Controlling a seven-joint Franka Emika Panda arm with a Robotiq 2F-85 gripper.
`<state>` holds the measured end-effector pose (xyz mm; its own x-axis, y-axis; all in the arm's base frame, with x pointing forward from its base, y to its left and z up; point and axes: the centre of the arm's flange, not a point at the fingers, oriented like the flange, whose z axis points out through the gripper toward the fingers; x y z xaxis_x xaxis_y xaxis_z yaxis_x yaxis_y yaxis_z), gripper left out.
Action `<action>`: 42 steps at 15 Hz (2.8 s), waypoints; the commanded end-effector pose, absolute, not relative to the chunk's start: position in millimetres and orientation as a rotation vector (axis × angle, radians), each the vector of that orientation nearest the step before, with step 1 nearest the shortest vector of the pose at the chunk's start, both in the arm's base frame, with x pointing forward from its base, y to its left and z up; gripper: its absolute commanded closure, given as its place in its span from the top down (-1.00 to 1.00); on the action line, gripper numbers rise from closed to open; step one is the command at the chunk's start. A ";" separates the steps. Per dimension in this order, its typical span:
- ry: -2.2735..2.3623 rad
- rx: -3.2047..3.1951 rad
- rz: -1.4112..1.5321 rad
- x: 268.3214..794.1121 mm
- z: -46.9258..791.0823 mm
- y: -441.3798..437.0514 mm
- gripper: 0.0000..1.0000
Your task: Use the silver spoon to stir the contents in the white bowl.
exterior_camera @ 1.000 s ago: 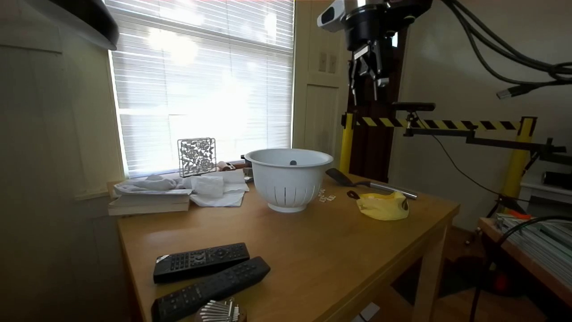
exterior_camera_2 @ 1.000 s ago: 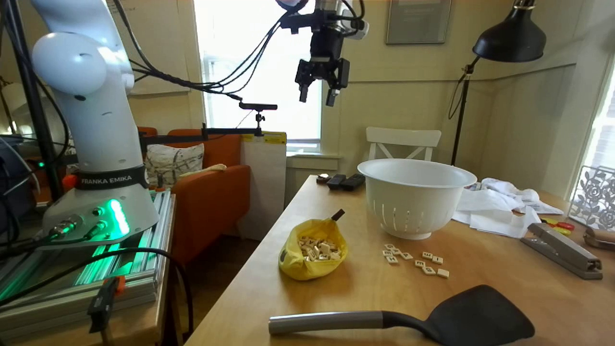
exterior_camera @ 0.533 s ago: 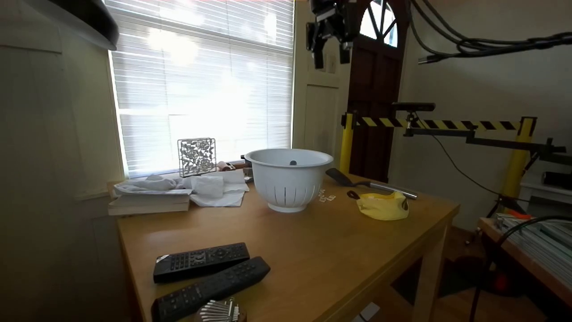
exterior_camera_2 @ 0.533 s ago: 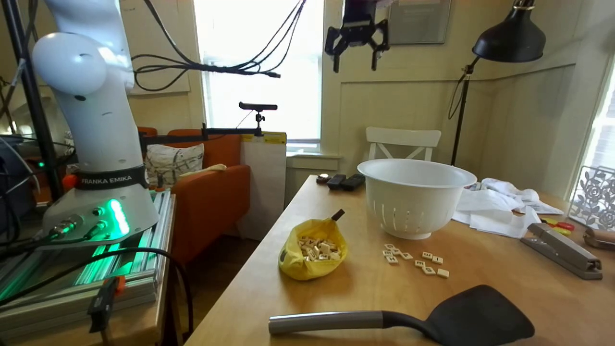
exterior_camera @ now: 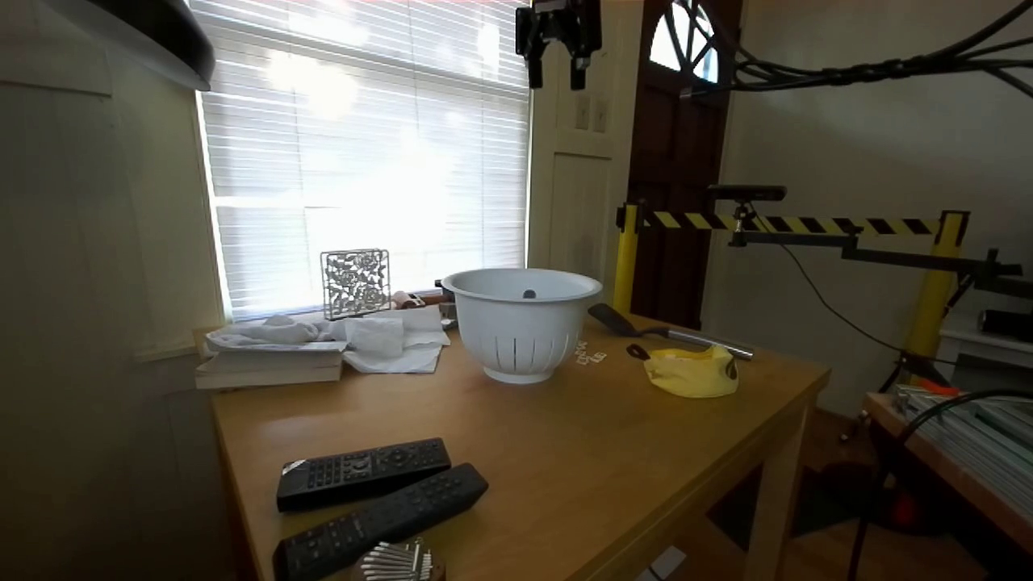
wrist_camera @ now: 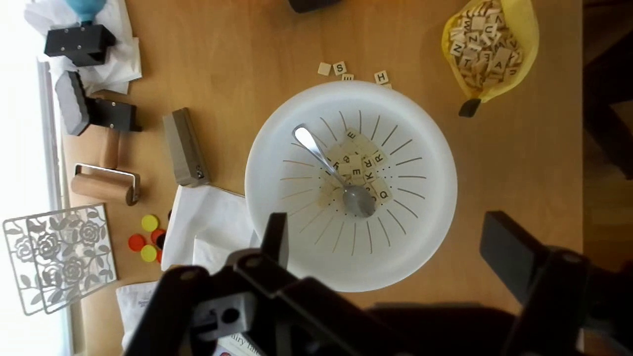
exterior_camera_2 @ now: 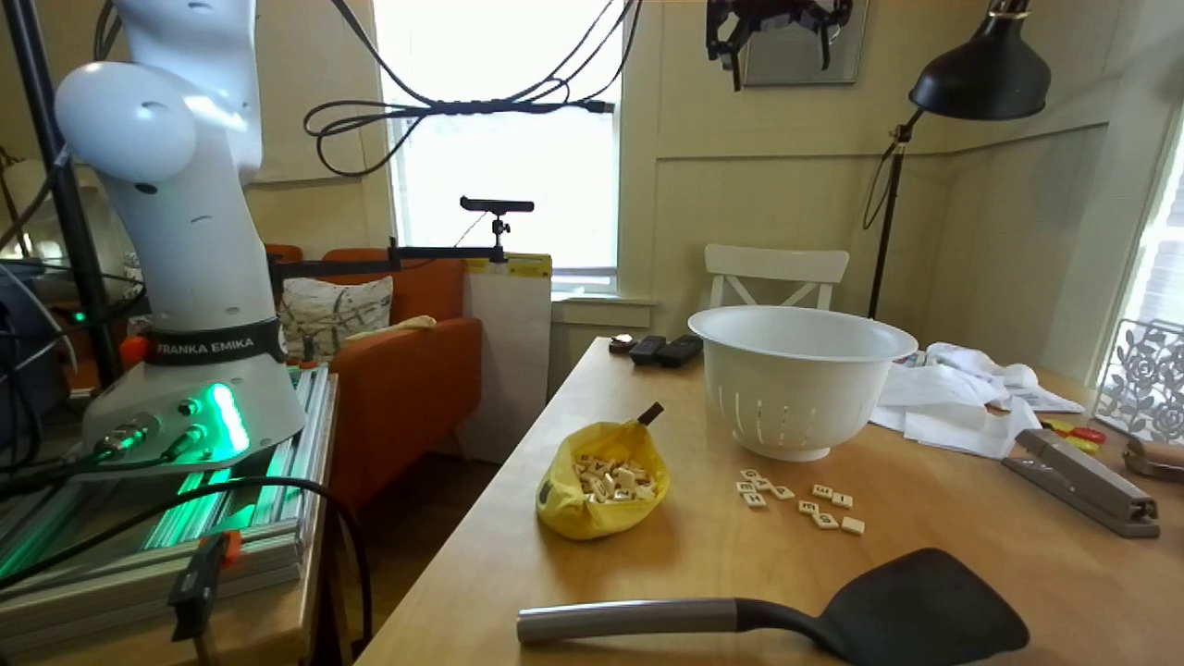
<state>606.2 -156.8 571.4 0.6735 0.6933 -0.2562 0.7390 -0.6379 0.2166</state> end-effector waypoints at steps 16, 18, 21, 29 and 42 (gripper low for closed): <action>1.313 2.477 -0.223 634.5 489.5 -179.3 1.00; 1.313 2.484 -0.227 635.0 464.9 -182.9 1.00; 1.372 2.453 -0.249 631.3 431.0 -190.4 1.00; 1.547 2.353 -0.296 616.8 362.0 -221.2 1.00; 1.628 2.379 -0.404 599.4 321.2 -214.2 1.00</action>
